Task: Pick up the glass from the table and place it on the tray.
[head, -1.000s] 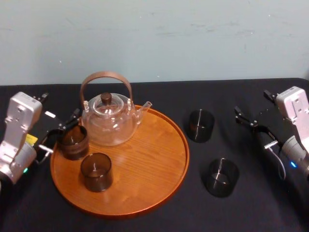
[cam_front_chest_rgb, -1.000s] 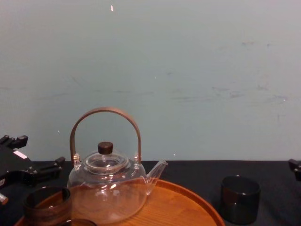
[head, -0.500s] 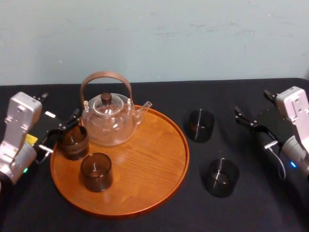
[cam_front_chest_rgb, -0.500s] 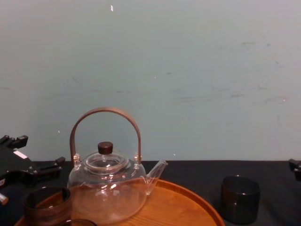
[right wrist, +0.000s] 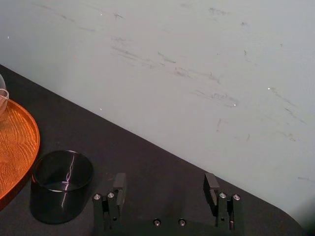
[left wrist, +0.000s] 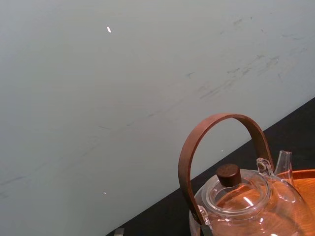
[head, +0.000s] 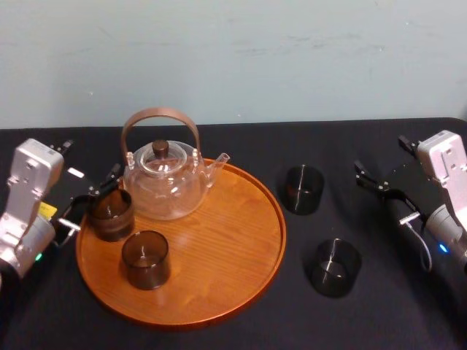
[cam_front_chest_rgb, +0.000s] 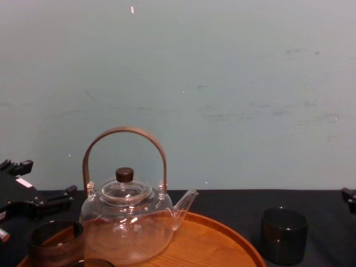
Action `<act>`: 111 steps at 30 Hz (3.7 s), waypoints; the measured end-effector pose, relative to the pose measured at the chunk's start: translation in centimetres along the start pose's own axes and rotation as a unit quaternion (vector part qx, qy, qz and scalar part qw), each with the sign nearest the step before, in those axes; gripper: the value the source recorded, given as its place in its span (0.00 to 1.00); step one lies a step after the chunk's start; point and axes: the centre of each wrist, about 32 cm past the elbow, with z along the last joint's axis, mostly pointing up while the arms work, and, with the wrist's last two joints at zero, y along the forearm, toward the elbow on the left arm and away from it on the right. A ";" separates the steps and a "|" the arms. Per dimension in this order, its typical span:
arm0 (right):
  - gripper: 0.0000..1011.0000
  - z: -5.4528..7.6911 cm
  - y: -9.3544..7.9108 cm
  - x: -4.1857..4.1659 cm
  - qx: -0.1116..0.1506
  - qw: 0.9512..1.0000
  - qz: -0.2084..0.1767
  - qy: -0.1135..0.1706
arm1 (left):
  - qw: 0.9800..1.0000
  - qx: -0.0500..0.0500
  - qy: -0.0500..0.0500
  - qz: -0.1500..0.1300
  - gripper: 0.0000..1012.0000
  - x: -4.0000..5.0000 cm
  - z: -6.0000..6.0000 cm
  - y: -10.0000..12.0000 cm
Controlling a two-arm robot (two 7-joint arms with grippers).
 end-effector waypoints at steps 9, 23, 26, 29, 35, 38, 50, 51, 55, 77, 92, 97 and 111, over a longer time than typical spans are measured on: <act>0.99 0.4 -0.1 0.58 -0.003 1.000 0.021 0.020 | 1.000 0.000 0.000 0.000 0.99 0.00 0.0 0.0; 0.99 1.7 -2.0 2.32 -0.019 0.995 0.066 0.074 | 1.000 0.000 0.000 0.000 0.99 0.00 0.0 0.0; 0.99 2.0 -2.8 2.73 -0.024 0.994 0.077 0.079 | 1.000 0.000 0.000 0.000 0.99 0.00 0.0 0.0; 0.99 2.1 -3.6 3.03 -0.028 0.993 0.087 0.080 | 1.000 0.000 0.000 0.000 0.99 0.00 0.0 0.0; 0.99 2.3 -4.8 3.57 -0.035 0.991 0.102 0.082 | 1.000 0.000 0.000 0.000 0.99 0.00 0.0 0.0; 0.99 2.4 -5.8 3.98 -0.041 0.989 0.116 0.082 | 1.000 0.000 0.000 0.000 0.99 0.00 0.0 0.0; 0.99 1.9 -8.6 5.17 -0.062 0.980 0.180 0.060 | 1.000 0.000 0.000 0.000 0.99 0.00 0.0 0.0; 0.99 1.8 -8.9 5.25 -0.065 0.978 0.188 0.057 | 1.000 0.000 0.000 0.000 0.99 0.00 0.0 0.0; 0.99 1.7 -9.3 5.49 -0.070 0.974 0.208 0.049 | 1.000 0.000 0.000 0.000 0.99 0.00 0.0 0.0; 0.99 1.6 -9.2 4.70 -0.087 0.951 0.296 0.024 | 1.000 0.000 0.000 0.000 0.99 0.00 0.0 0.0; 0.99 1.5 -8.0 3.75 -0.094 0.943 0.319 0.034 | 1.000 0.000 0.000 0.000 0.99 0.00 0.0 0.0; 0.99 1.4 -7.5 3.48 -0.097 0.940 0.324 0.038 | 1.000 0.000 0.000 0.000 0.99 0.00 0.0 0.0; 0.99 1.2 -6.1 2.58 -0.103 0.934 0.339 0.049 | 1.000 0.000 0.000 0.000 0.99 0.00 0.0 0.0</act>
